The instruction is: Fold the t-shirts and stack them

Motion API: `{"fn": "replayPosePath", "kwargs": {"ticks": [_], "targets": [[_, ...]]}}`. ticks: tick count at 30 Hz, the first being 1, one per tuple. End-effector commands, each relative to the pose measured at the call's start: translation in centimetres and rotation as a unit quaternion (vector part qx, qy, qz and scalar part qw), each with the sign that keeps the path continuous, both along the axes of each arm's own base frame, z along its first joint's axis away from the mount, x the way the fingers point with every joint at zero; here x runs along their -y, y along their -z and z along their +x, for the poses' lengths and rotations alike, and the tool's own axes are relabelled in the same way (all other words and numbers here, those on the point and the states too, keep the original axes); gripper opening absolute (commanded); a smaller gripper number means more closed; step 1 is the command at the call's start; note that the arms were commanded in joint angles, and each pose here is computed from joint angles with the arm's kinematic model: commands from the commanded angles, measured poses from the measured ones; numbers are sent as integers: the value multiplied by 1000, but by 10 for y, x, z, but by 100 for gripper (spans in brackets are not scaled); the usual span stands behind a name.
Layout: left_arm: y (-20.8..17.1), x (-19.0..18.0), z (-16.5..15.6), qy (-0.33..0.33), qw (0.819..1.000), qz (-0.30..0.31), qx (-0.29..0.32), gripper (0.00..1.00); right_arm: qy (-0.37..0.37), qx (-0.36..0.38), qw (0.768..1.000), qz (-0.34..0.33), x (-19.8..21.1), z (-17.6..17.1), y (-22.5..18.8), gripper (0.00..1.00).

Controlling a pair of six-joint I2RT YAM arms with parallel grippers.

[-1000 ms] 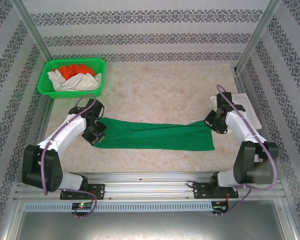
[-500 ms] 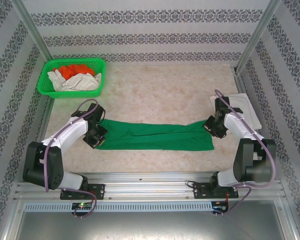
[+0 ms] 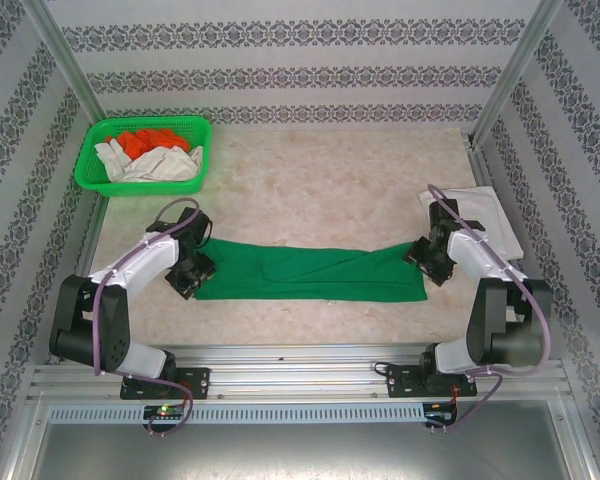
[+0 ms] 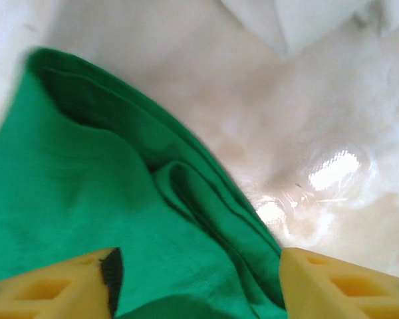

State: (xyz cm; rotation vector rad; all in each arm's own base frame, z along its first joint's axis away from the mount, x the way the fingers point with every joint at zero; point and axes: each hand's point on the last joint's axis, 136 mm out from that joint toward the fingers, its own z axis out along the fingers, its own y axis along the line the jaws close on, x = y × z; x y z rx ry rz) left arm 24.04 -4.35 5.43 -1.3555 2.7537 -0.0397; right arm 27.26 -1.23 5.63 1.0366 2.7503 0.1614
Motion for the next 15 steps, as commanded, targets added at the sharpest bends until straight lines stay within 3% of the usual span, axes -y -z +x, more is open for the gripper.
{"fn": "replayPosePath", "kwargs": {"ticks": [1,4,8,11,15], "targets": [[-36,-4,30,30,997,29,71,68,-32,83,995,-34,4,32,-40,69],[-46,15,62,53,992,4,111,72,-59,92,994,-27,-10,48,-44,70],[-38,49,104,67,989,-39,124,70,-66,58,996,-9,-29,56,-25,68],[-20,71,130,51,989,-79,118,61,-46,41,998,15,-38,56,-9,63],[-7,74,160,49,989,-70,120,49,-1,17,999,31,-32,47,11,56]]}}
